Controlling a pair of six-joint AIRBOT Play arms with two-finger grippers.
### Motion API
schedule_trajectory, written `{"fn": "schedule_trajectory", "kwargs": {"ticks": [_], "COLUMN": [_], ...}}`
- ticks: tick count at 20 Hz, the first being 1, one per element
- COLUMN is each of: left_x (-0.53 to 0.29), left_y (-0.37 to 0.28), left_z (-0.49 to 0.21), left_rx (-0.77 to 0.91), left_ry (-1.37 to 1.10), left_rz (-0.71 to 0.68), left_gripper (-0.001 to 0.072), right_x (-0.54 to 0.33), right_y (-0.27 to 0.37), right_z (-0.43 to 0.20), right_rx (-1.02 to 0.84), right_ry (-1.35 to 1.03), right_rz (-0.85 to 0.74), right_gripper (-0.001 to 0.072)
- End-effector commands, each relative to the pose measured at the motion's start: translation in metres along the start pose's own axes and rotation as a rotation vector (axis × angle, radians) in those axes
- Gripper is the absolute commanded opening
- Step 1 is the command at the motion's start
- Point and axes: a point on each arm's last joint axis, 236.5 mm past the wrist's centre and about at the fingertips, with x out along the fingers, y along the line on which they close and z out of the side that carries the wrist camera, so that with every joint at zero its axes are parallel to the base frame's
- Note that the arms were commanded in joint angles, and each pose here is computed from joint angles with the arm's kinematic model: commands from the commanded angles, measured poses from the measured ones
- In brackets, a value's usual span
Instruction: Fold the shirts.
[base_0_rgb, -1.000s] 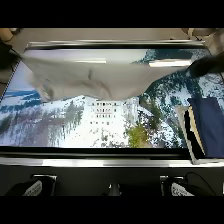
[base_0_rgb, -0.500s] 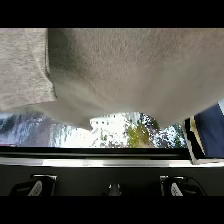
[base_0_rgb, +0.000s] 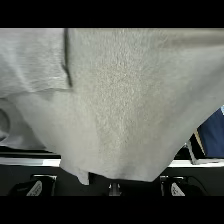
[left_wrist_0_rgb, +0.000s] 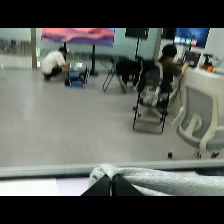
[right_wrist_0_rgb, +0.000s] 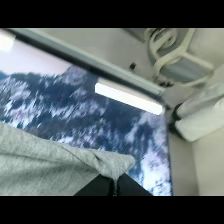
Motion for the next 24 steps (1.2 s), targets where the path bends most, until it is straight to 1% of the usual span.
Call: {"fn": "schedule_trajectory", "kwargs": {"ticks": [1,3,5,7,10,12,16,18,21,24], "left_x": [0.078,0.126,0.167,0.199,0.247,0.273,0.312,0.315,0.293,0.247], "left_y": [0.055,0.086,0.114,0.129,0.146,0.157,0.171,0.172,0.16,0.14], "left_z": [-0.117,-0.194,-0.277,-0.34,-0.404,-0.423,-0.421,-0.421,-0.425,-0.452], "left_rx": [-0.087,-0.164,-0.237,-0.253,-0.245,-0.244,-0.244,-0.24,-0.23,-0.249], "left_ry": [0.417,0.598,0.752,0.859,0.89,0.844,0.692,0.678,0.805,1.047], "left_rz": [0.053,0.067,0.084,0.076,0.076,0.103,0.15,0.154,0.109,0.077], "left_gripper": [0.0021,0.0021,0.0021,0.0022,0.0023,0.0023,0.0023,0.0023,0.0023,0.0022], "right_x": [0.11,0.187,0.257,0.318,0.382,0.408,0.435,0.436,0.414,0.379], "right_y": [0.046,0.078,0.121,0.156,0.173,0.17,0.155,0.154,0.165,0.184], "right_z": [-0.072,-0.113,-0.148,-0.173,-0.185,-0.178,-0.148,-0.145,-0.172,-0.219], "right_rx": [0.007,-0.02,-0.037,-0.034,0.036,0.101,0.118,0.119,0.093,-0.022], "right_ry": [0.356,0.529,0.632,0.656,0.59,0.521,0.356,0.343,0.484,0.699], "right_rz": [0.254,0.353,0.434,0.457,0.397,0.336,0.254,0.248,0.313,0.446], "right_gripper": [0.0021,0.0021,0.0022,0.0022,0.0023,0.0023,0.0023,0.0023,0.0023,0.0023]}}
